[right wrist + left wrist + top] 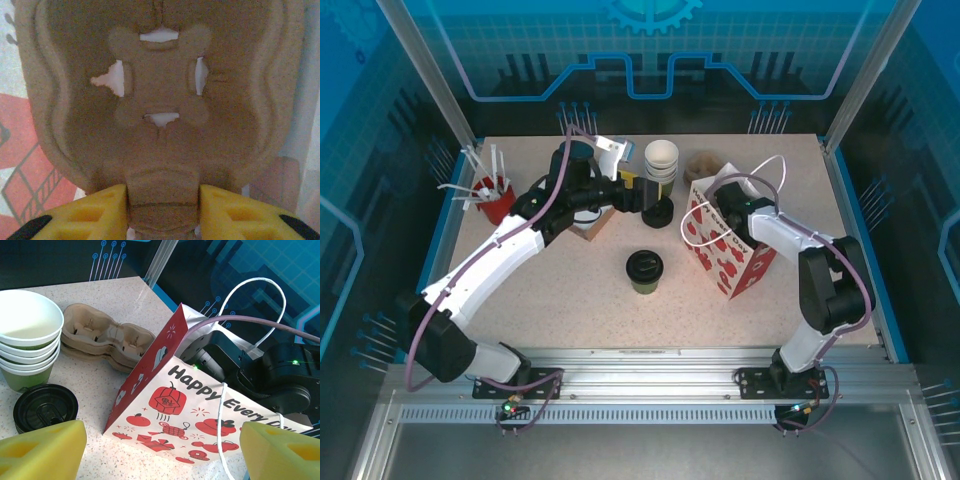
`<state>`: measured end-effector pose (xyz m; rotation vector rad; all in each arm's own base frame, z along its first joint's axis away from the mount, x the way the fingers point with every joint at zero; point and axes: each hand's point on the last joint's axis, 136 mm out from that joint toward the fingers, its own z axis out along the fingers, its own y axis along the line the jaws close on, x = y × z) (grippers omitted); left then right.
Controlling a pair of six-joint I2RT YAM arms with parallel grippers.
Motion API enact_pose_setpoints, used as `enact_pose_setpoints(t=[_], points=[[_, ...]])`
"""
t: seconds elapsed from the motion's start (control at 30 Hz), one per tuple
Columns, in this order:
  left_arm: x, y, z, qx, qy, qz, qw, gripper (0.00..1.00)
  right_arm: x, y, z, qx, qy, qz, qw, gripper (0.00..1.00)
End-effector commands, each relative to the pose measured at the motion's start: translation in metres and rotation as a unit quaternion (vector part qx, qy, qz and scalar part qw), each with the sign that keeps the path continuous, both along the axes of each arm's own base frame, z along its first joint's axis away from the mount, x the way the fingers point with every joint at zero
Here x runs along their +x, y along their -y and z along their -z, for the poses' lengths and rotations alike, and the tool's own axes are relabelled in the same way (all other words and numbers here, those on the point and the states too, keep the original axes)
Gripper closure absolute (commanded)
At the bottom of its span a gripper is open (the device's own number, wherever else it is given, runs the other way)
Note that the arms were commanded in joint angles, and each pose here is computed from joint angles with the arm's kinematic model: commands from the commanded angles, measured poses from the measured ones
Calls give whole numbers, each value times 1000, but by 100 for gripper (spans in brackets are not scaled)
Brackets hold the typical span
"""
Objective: Pack the takeout coffee
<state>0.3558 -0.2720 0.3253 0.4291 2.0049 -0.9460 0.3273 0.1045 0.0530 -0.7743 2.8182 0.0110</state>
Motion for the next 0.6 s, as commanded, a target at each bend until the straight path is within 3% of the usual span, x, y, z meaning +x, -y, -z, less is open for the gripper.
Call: enact_pose_setpoints(t=[0.0,0.33,0.57], points=[[0,-5,-8,-5,16,-11,1000,18,-2,0,6,-14,-4,-7,1000,57],[-1,-7,-4,1,15,-12,1000,18,2,-7,-55,20,47,-8,999,31],[-2,-9,-1,7,14,-15,1000,18,4,-5,-86,22,75,-11,997,29]])
